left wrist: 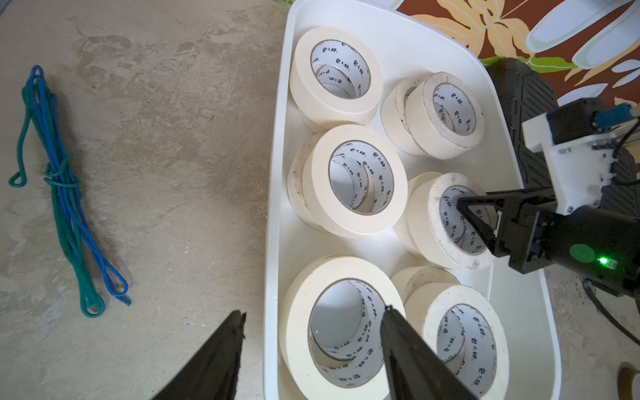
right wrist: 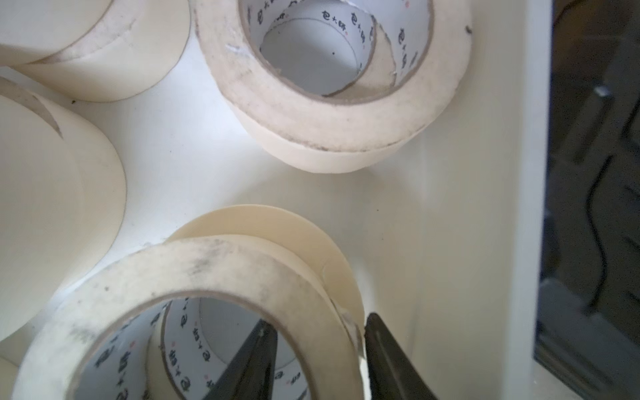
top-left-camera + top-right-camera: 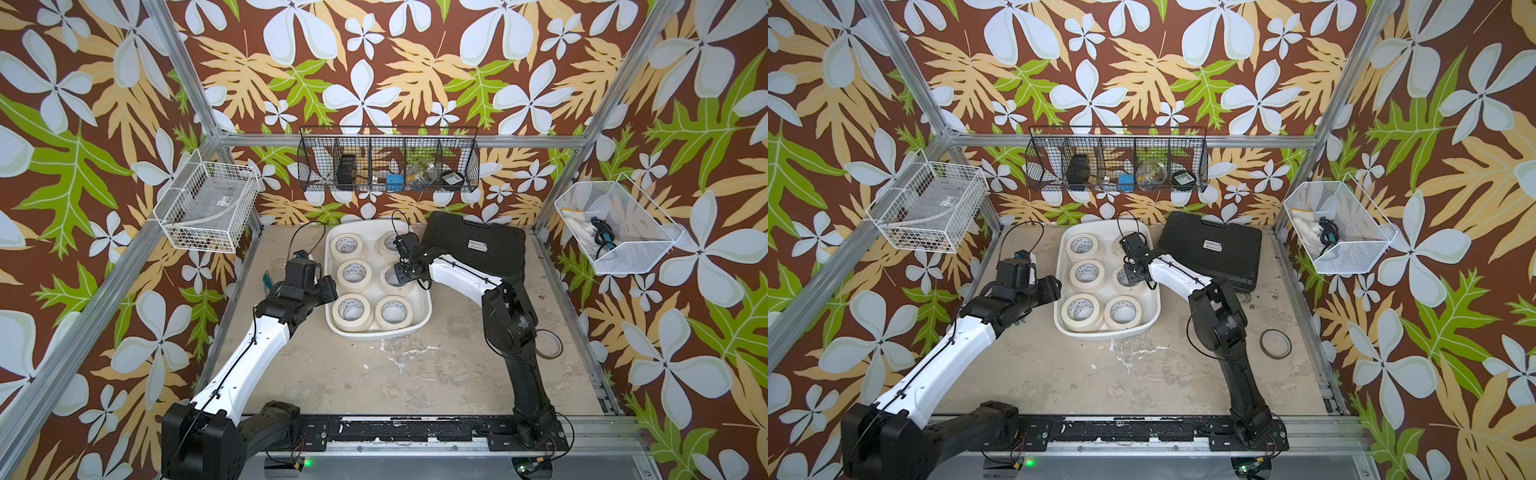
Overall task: Take out the art tape in the storage box
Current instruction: Pick up the art tape from the storage box.
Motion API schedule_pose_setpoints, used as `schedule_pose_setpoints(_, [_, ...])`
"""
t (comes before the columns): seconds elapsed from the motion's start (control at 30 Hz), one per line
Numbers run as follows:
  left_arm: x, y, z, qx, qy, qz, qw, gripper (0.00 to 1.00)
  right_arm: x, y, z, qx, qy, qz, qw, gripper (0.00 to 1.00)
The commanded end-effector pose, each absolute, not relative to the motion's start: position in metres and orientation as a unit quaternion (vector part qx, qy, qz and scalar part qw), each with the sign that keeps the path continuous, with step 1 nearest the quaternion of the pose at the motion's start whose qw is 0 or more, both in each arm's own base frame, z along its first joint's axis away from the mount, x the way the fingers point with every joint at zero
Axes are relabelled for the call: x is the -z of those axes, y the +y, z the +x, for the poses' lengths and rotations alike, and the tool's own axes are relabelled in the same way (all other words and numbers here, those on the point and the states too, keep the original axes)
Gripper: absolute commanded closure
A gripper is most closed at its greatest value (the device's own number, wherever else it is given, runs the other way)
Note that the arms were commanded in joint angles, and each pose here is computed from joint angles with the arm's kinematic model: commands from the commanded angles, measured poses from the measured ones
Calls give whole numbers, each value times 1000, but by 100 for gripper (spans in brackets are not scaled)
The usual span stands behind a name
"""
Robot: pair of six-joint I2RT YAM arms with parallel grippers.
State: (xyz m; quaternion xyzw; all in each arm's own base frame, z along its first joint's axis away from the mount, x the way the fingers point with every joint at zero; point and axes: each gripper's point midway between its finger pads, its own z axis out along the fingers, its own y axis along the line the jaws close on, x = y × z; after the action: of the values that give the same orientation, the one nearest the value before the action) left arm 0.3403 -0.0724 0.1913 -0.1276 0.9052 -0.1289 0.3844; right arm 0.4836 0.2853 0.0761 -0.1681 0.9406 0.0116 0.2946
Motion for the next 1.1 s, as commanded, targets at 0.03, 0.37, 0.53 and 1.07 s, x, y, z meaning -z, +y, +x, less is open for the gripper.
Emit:
schedule_pose_setpoints(0.03, [-198,-77,341,144,901,-123,390,33,-71,292,481,-33,944,-166,282,59])
schedule_pose_setpoints(0.37, [-196,-79,340,151,902,-122,386,33,-104,291,477,-50,939,-157,301,86])
schedule_pose_setpoints(0.53, [-200,-86,339,170,901,-116,383,33,-134,286,468,-61,936,-144,316,91])
schedule_pose_setpoints(1.07, [-232,-180,355,200,906,-29,371,31,-182,284,403,-88,936,-115,320,94])
